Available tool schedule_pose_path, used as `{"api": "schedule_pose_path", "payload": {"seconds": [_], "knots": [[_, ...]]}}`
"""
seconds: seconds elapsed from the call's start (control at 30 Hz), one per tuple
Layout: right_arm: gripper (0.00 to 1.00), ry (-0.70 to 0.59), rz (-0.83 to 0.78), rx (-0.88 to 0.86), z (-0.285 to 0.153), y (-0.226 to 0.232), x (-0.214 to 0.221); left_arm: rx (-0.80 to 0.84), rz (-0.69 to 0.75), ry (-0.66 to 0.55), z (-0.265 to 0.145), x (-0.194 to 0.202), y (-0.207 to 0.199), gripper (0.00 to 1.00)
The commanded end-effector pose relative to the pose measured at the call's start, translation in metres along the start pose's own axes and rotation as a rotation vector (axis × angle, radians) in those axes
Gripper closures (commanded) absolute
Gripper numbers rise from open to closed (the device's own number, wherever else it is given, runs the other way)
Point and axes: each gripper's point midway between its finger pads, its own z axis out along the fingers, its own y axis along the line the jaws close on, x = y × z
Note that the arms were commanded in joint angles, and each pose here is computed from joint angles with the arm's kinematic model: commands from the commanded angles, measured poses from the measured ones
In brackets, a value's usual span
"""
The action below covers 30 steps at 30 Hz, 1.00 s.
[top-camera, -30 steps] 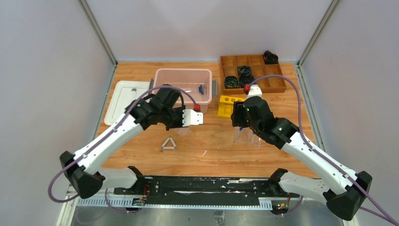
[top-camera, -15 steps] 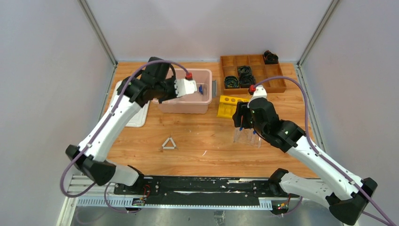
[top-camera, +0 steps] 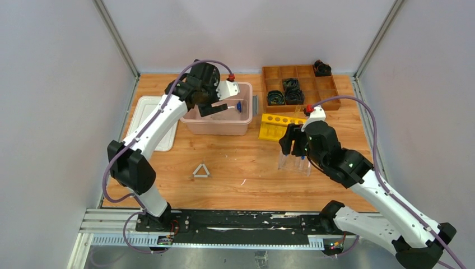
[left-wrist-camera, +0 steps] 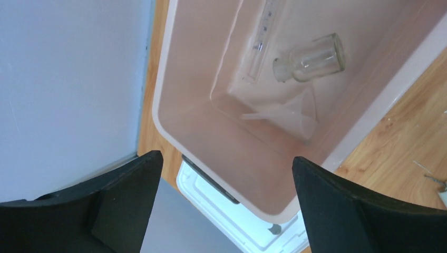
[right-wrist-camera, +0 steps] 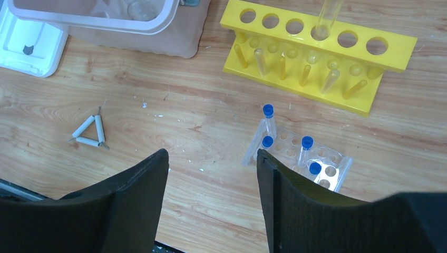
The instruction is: Organize the chemistry lab equipment
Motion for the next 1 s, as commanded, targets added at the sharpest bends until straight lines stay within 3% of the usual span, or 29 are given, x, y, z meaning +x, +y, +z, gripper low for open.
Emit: {"api": "schedule_pose_path", "payload": {"seconds": [0.0, 0.23, 0.5, 0.8, 0.97], "knots": [[0.33, 0.022, 0.002, -0.042, 0.001, 0.005, 0.009, -0.074, -0.005, -0.083, -0.027, -0.013, 0.016, 0.0], [0.32, 0.118, -0.106, -0.191, 0.032, 0.073, 0.044, 0.037, -0.171, -0.155, -0.07, 0.011, -0.019, 0.0], [0.39, 0.282, -0.243, -0.331, 0.084, 0.18, 0.098, 0.198, -0.274, -0.206, -0.114, 0.049, -0.098, 0.0], [0.45, 0.429, -0.35, -0.428, 0.133, 0.261, 0.147, 0.087, -0.673, -0.012, -0.097, 0.127, -0.055, 0.0], [0.48, 0.49, -0.393, -0.383, 0.149, 0.26, 0.183, 0.117, -0.717, 0.053, -0.083, 0.156, -0.068, 0.0]]}}
